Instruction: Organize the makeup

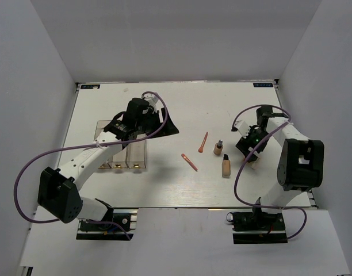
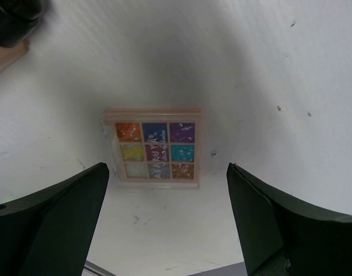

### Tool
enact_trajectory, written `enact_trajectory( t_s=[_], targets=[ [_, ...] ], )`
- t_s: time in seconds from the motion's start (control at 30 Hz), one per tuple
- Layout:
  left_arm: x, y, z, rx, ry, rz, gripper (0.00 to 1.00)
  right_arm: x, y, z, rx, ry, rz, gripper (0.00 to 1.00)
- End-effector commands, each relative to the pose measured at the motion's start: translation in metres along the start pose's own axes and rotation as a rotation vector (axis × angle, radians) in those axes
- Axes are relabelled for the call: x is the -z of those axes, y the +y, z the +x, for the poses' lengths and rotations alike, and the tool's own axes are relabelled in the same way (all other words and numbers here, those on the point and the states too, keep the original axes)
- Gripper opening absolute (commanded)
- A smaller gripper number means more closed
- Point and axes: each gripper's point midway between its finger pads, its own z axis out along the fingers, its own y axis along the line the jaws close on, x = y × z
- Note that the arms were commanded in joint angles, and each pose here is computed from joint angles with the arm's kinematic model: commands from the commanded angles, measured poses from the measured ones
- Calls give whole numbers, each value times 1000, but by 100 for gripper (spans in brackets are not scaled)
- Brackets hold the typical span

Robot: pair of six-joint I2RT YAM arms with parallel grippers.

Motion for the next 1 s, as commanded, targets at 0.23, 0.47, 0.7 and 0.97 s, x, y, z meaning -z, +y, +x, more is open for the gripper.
enact_trajectory(
  t_s=[0.23,0.47,0.7,0.97],
  targets=[
    [10,-1,-5,-16,-26,-24,82,-7,-9,-8,55,-10,-21,89],
    [10,-1,-4,-17,-24,-24,82,-12,10,-5,55,-22,-82,89],
    [14,2,-1,-11,-28,-30,82,-20,17,-2,41,-14,-101,89],
    [18,3,1,-5,-33,-34,82,-28,16,-1,47,12,-62,89]
  ],
)
